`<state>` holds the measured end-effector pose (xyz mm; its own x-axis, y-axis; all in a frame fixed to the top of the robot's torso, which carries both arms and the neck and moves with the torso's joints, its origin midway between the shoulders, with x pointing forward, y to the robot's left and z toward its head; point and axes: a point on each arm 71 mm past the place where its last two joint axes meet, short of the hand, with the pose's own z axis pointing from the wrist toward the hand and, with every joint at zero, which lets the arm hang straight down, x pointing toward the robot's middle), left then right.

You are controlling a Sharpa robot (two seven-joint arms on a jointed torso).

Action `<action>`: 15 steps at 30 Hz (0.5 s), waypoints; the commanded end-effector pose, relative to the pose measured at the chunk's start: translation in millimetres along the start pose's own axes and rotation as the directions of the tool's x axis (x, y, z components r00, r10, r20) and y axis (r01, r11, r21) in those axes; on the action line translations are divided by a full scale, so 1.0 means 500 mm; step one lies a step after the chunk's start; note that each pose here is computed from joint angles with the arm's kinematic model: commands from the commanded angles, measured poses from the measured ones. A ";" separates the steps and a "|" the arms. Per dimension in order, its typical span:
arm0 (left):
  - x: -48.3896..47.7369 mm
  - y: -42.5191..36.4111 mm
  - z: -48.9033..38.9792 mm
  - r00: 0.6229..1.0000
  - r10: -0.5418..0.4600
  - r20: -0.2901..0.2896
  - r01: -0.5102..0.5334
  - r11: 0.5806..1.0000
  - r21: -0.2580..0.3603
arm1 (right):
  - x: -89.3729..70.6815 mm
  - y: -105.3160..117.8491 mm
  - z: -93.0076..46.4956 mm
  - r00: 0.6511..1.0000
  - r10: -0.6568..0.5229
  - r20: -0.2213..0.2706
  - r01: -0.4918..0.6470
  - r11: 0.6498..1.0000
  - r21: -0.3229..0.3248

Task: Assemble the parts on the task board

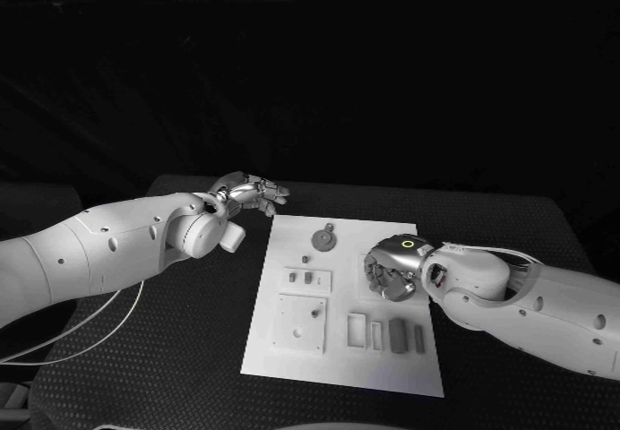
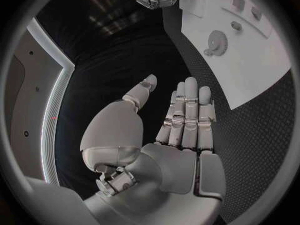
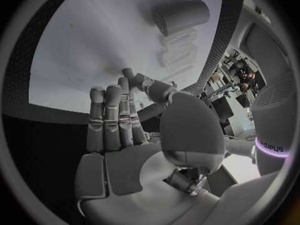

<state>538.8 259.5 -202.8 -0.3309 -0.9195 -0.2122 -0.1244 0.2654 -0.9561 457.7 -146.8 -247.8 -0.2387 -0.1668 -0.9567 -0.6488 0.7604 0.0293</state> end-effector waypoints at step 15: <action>0.004 -0.004 0.002 1.000 -0.003 -0.013 0.003 1.000 0.011 | -0.037 -0.007 -0.020 0.996 0.068 0.052 -0.069 0.998 0.009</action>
<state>539.2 259.1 -202.9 -0.3311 -0.9194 -0.2124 -0.1243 0.2656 -0.9560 457.4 -153.1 -229.4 -0.2210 -0.1083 -0.9692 -0.6332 0.7718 0.0581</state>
